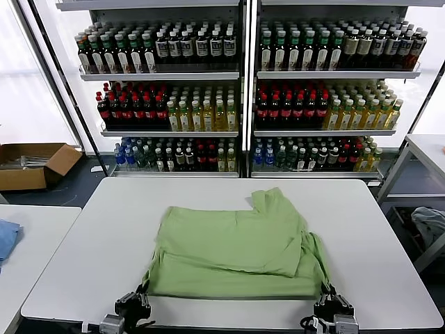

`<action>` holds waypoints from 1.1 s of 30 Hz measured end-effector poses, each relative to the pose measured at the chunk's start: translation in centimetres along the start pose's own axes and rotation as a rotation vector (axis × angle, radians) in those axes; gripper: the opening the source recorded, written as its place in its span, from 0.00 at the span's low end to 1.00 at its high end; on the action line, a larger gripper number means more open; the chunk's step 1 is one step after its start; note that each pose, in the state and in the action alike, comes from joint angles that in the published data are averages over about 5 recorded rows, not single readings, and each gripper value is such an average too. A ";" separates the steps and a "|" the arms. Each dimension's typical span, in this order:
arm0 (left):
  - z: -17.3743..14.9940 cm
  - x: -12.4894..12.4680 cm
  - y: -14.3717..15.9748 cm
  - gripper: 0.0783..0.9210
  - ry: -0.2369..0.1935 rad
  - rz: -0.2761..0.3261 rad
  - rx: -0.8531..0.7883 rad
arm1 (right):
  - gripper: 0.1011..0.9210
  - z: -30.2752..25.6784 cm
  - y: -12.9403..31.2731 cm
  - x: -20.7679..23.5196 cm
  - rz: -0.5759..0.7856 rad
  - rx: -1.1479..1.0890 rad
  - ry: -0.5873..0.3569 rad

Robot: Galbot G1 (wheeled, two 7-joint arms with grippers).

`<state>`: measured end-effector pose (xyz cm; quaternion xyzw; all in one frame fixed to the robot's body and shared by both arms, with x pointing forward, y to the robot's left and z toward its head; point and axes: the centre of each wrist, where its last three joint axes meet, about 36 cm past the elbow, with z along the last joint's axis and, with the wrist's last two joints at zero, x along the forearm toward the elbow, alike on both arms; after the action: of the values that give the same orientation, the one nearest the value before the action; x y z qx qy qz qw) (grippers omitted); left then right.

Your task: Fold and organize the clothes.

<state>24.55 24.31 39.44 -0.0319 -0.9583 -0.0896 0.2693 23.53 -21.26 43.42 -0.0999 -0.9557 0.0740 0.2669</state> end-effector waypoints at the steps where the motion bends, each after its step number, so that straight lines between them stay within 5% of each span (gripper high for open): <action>1: 0.0 0.4 -0.2 0.04 0.003 0.002 0.002 | 0.34 -0.3 -0.1 0.3 0.001 -0.003 -0.005; 8: -1.6 2.8 -1.3 0.27 -0.028 0.017 0.026 | 0.60 -3.4 -1.1 1.8 0.006 -0.052 -0.089; 18: -6.4 3.1 0.3 0.61 -0.209 0.035 0.071 | 0.87 -7.7 -4.2 -1.6 -0.070 -0.060 -0.268; 25: -9.0 -0.7 2.0 0.83 -0.300 0.092 0.046 | 0.88 -11.0 -6.4 -7.9 -0.230 0.030 -0.298; 33: -11.9 -8.1 3.4 0.88 -0.307 0.137 0.048 | 0.88 -15.1 -6.7 -15.9 -0.342 0.078 -0.268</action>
<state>37.87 25.32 45.73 -0.1041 -0.9857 -0.0422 0.1258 43.74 -30.05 49.65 0.0848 -0.9821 0.0770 0.1499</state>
